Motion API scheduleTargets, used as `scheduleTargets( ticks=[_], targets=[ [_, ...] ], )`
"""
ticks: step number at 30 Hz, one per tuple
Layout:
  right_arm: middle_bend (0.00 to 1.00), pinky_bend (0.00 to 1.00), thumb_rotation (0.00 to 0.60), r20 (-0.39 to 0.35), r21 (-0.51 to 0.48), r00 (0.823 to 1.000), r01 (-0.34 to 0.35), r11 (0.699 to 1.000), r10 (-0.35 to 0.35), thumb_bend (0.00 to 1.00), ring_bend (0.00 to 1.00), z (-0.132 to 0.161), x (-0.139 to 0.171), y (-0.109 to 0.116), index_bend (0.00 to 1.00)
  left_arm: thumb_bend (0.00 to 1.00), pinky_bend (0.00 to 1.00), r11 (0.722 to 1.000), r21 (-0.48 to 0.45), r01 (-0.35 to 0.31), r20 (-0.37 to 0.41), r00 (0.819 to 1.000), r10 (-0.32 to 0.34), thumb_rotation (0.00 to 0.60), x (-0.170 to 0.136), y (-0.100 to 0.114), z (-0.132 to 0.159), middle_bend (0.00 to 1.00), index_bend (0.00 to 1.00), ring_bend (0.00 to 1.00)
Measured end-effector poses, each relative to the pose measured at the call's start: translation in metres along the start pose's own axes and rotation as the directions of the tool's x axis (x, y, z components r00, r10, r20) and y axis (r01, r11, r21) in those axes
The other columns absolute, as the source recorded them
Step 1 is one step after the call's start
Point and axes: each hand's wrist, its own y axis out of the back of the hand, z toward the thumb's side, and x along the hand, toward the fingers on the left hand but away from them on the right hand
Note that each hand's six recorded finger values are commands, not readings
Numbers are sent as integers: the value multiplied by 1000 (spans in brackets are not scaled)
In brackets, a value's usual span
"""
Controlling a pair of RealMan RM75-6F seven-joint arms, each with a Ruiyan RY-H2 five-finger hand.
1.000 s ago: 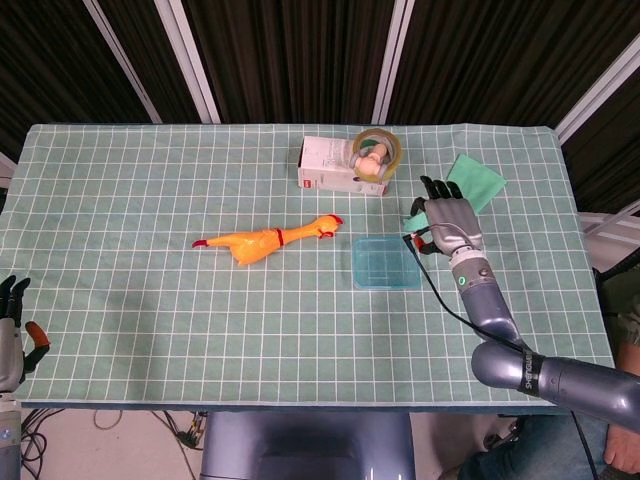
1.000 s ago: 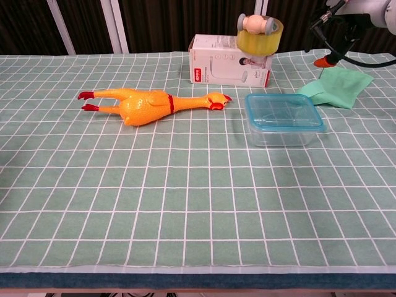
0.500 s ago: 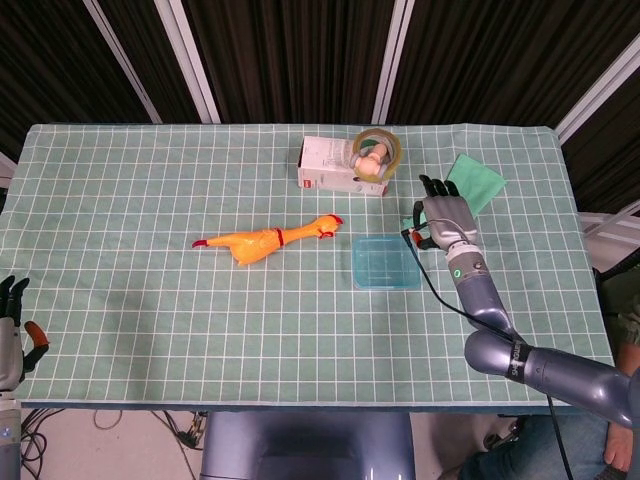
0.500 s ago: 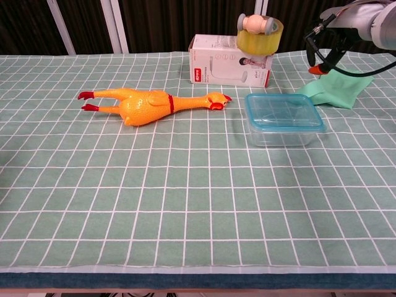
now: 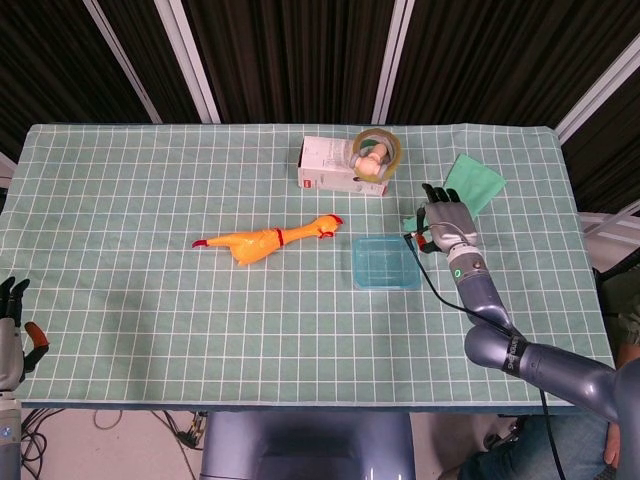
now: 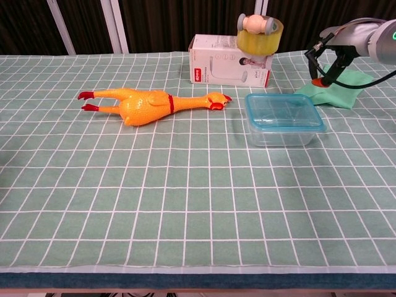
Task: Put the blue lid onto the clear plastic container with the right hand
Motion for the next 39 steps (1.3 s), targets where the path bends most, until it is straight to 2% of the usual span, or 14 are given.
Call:
scheduleTargets(
  ticks=[6, 19, 39],
  targets=[
    [0, 0, 600, -3, -14, 1000, -15, 1000, 15, 538, 0, 2, -4, -9, 589, 770, 0, 1000, 1, 1, -2, 1000, -1, 600, 0, 0, 0, 0, 97, 0],
    [0, 0, 600, -39, -33, 999, -1, 999, 0, 538, 0, 20, -8, -13, 590, 770, 0, 1000, -1, 7, -6, 1000, -7, 600, 1, -1, -1, 0, 97, 0],
    [0, 0, 600, -23, 15, 996, -88, 996, 88, 538, 0, 20, -14, -41, 589, 770, 0, 1000, -3, 2, -8, 1000, -2, 600, 2, 0, -2, 0, 97, 0]
  ],
)
